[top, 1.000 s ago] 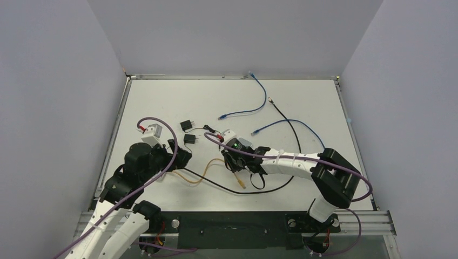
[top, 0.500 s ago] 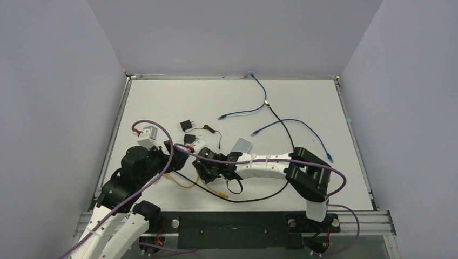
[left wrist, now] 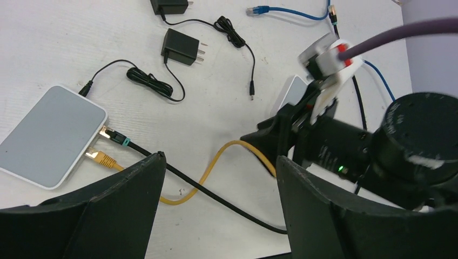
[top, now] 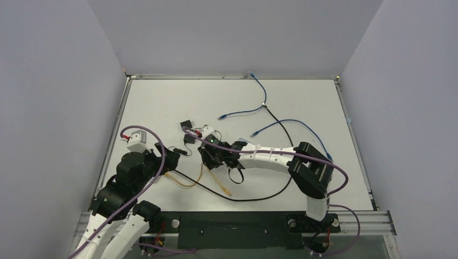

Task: Insert the plug into the switch port
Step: Move the connector to the center of the board.

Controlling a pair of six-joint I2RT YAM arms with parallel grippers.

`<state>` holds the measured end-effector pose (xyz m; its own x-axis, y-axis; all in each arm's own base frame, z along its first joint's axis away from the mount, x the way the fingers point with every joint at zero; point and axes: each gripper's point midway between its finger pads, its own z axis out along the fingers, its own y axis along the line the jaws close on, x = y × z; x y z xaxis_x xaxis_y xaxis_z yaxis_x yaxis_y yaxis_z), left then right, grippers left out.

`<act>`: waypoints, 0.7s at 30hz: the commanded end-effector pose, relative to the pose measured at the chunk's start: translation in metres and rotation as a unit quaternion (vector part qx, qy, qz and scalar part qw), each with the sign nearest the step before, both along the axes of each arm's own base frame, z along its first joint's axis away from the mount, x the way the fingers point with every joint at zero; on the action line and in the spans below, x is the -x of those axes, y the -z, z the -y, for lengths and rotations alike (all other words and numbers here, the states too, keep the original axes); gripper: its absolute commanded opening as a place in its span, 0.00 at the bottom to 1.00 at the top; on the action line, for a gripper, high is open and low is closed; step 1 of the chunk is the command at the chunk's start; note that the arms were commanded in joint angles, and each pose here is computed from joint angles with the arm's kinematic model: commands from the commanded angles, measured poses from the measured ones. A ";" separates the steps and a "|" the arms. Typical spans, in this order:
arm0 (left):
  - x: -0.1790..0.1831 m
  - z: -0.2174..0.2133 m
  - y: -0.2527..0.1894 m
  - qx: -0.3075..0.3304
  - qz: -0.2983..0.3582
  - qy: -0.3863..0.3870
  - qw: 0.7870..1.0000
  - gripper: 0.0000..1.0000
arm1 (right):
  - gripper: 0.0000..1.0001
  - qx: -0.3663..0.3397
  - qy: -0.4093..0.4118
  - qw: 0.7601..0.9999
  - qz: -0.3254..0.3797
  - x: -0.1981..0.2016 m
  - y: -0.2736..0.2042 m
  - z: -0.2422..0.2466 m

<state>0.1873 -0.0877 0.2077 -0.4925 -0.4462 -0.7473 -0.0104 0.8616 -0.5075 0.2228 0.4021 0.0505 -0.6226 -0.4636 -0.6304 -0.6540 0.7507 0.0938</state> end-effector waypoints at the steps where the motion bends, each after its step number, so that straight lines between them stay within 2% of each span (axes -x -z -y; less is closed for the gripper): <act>1: -0.003 -0.010 -0.019 0.006 0.026 -0.030 0.999 0.72 | 0.40 -0.012 0.071 0.994 0.087 -0.058 -0.062 0.029; 8: -0.004 -0.012 -0.018 0.006 0.031 -0.038 0.999 0.72 | 0.45 0.061 0.096 0.980 0.166 -0.102 -0.094 0.051; 10: -0.005 -0.012 -0.018 0.007 0.032 -0.038 0.999 0.72 | 0.46 0.059 0.096 0.979 0.172 -0.111 -0.098 0.047; 15: -0.005 -0.012 -0.018 0.006 0.032 -0.037 0.999 0.72 | 0.47 0.026 0.099 0.982 0.161 -0.137 -0.101 0.029; 21: -0.005 -0.011 -0.017 0.004 0.030 -0.035 0.999 0.72 | 0.47 -0.022 0.073 0.993 0.086 -0.163 -0.065 0.003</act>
